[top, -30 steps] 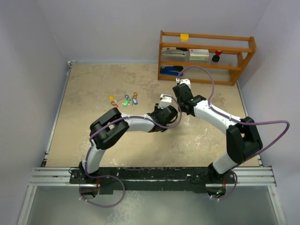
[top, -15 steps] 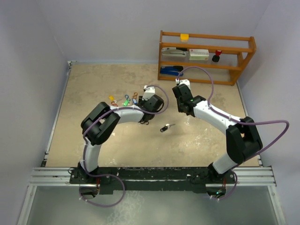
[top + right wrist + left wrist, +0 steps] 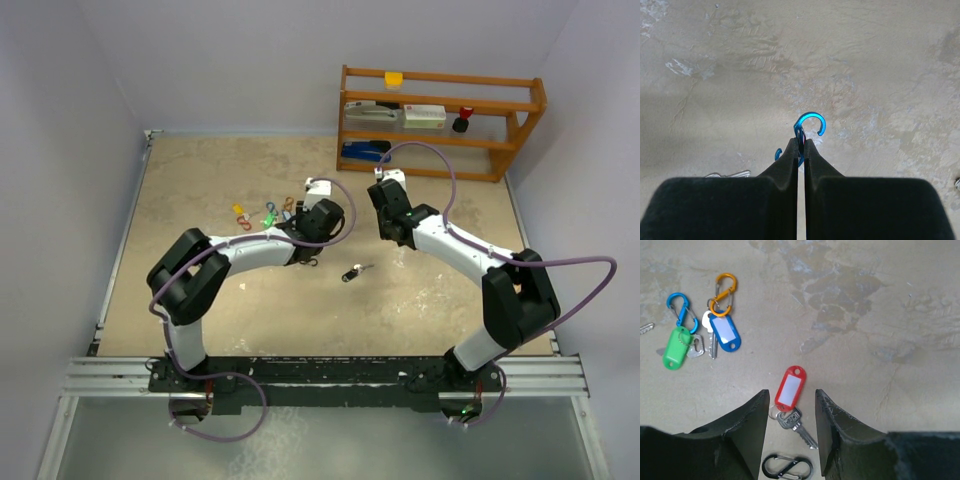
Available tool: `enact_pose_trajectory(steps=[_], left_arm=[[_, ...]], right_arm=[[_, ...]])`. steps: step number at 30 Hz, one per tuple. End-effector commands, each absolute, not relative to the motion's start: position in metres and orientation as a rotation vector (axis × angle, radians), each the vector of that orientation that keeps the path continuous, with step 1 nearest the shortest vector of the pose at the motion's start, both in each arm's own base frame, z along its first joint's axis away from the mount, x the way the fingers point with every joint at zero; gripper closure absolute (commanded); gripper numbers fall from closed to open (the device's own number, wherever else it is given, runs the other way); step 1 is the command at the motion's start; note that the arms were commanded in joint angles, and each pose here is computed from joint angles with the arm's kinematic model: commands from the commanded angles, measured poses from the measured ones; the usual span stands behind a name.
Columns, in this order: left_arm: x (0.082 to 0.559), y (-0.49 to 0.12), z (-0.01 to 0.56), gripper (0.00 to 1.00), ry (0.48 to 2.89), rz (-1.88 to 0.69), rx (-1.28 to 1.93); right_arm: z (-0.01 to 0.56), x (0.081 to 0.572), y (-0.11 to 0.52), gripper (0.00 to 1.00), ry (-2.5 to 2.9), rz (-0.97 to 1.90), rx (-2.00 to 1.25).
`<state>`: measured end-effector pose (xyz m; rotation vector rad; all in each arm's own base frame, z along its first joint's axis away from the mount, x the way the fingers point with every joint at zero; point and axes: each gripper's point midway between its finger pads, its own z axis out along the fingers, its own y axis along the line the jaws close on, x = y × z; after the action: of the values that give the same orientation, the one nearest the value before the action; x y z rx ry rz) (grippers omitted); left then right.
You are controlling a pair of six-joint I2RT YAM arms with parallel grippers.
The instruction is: Put the keys on the keyring
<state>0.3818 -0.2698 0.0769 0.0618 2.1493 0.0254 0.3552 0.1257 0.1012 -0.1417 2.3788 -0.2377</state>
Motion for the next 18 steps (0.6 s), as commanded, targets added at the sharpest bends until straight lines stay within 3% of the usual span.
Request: enact_pose_trajectory(steps=[1,18], left_arm=[[0.372,-0.281,0.069,0.60,2.177,-0.047,0.104],[0.374,-0.266,0.067,0.62,2.160,-0.338,0.025]], right_arm=[[0.113,0.358,0.130,1.00,2.342,-0.206,-0.138],[0.110,0.358,0.131,1.00,2.348,-0.205,-0.148]])
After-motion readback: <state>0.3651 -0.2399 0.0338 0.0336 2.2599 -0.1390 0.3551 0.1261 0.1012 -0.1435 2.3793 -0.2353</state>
